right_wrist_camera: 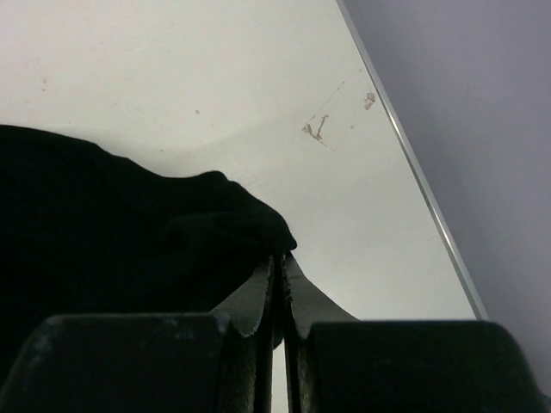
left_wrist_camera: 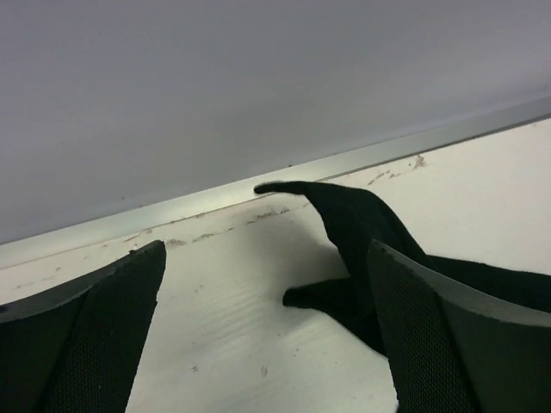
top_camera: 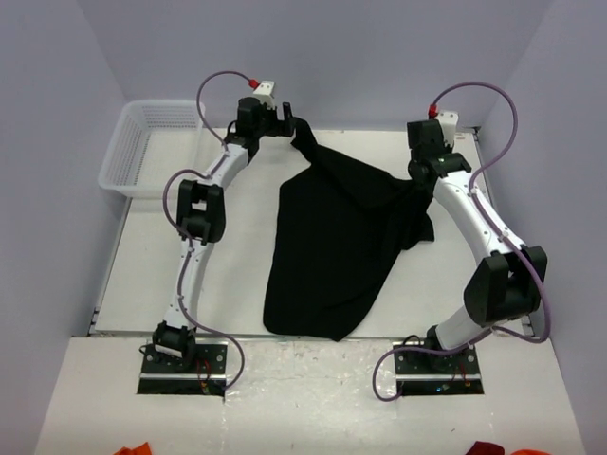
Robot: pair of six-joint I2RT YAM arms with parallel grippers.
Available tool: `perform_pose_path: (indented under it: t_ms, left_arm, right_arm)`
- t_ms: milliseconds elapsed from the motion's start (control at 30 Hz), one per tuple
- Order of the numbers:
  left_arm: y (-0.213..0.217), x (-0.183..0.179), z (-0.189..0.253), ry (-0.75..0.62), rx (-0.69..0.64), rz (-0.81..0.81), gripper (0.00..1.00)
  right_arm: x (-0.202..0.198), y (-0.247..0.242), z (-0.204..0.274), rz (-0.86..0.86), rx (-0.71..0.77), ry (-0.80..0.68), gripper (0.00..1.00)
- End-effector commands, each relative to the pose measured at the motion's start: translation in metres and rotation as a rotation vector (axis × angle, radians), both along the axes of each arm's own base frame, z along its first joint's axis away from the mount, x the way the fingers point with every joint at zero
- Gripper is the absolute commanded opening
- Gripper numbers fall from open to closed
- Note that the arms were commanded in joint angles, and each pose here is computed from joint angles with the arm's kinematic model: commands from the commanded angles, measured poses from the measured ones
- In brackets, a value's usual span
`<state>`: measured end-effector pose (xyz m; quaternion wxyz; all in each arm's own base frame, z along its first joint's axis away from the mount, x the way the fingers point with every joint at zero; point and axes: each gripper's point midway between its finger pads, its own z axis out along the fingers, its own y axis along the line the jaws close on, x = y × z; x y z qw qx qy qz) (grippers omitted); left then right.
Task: Fold and stack the t-shirts
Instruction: Flatten out the tshirt
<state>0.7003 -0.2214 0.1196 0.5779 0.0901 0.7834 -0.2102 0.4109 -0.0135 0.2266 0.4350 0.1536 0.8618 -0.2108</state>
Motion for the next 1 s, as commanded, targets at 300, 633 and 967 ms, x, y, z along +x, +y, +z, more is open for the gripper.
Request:
perform_pose_path:
  t_ms: [300,633,967]
  left_arm:
    - [-0.006,-0.191,0.126,0.121,0.077,0.28,1.0]
    - [-0.07,-0.375,0.021,0.374,0.27,0.051,0.91]
    - [-0.114,-0.472,-0.023,0.322,0.613,-0.071,0.73]
  right_arm:
    - [0.045,-0.031,0.03,-0.011,0.118,-0.046,0.0]
    - [0.068,-0.024,0.018,0.047,0.196,0.0,0.0]
    - [0.066,-0.016,0.01,0.074,0.234,0.004,0.0]
